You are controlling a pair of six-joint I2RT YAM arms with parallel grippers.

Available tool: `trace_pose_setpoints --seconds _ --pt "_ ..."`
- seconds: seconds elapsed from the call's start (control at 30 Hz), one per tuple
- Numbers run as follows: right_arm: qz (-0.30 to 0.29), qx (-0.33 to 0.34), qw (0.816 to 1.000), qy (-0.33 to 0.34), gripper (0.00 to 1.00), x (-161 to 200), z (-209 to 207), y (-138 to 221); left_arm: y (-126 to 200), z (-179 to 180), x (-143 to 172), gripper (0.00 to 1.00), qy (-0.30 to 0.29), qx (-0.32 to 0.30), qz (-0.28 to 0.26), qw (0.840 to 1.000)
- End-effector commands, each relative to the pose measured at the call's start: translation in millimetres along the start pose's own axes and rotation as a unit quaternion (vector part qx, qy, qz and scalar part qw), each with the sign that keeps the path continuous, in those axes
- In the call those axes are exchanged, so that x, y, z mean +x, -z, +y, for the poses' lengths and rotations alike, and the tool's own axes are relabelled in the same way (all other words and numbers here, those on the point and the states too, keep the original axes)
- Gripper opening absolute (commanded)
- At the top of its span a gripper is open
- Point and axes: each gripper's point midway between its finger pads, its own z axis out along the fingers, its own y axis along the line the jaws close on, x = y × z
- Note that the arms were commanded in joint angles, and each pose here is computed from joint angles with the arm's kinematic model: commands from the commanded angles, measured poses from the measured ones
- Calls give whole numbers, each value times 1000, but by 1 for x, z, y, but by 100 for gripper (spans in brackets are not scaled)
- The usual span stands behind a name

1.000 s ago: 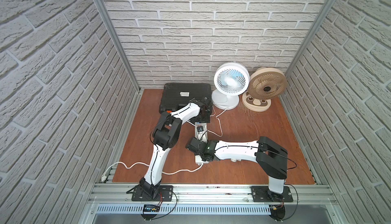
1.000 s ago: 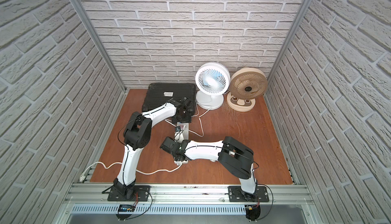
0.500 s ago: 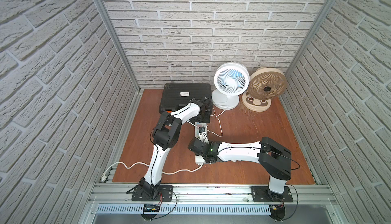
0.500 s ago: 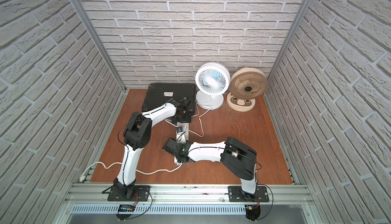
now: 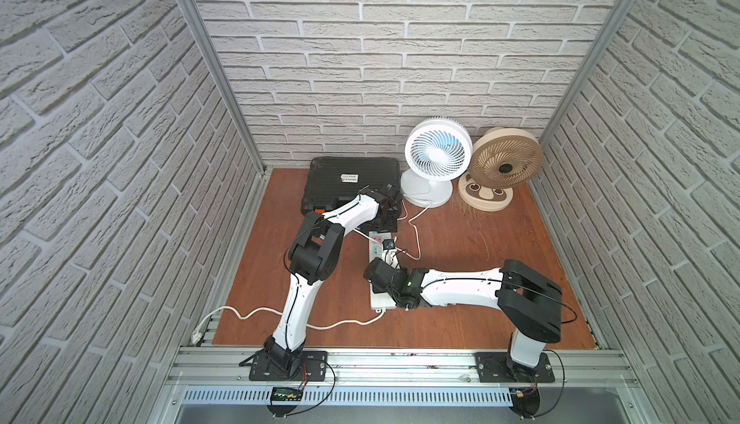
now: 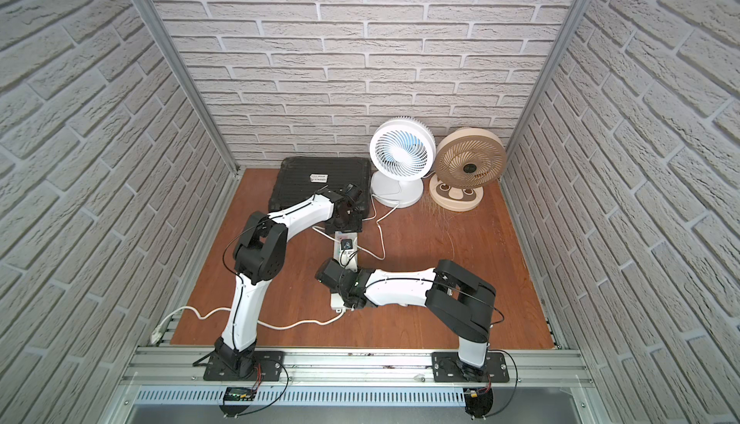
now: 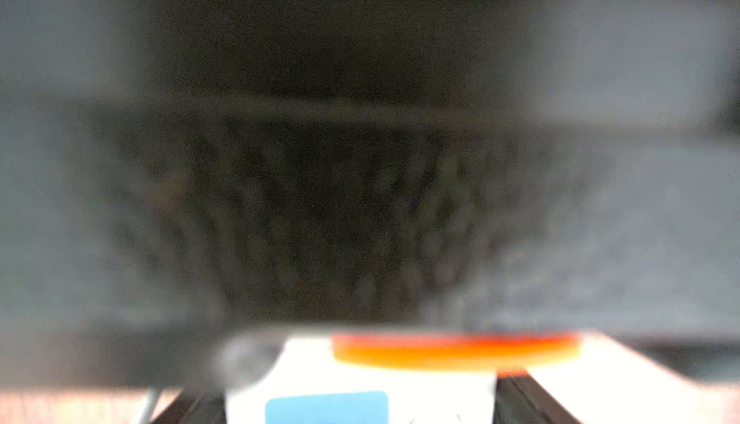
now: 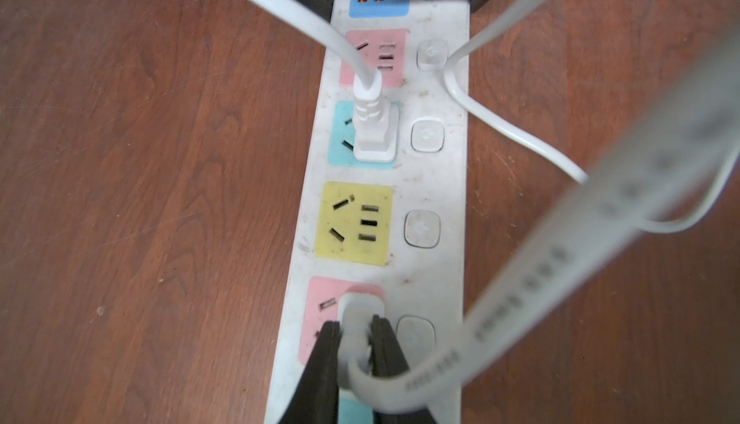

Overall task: Unplug the desk fan from the power strip
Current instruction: Remove the plug from the socket.

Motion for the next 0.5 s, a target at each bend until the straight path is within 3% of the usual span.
trace_pose_setpoints --seconds 0.0,0.47 --pt "7 22 1000 17 3 0 -2 4 -38 34 43 0 -1 -54 81 995" --pt "3 31 998 57 2 -3 15 7 -40 35 44 0 -1 -55 82 995"
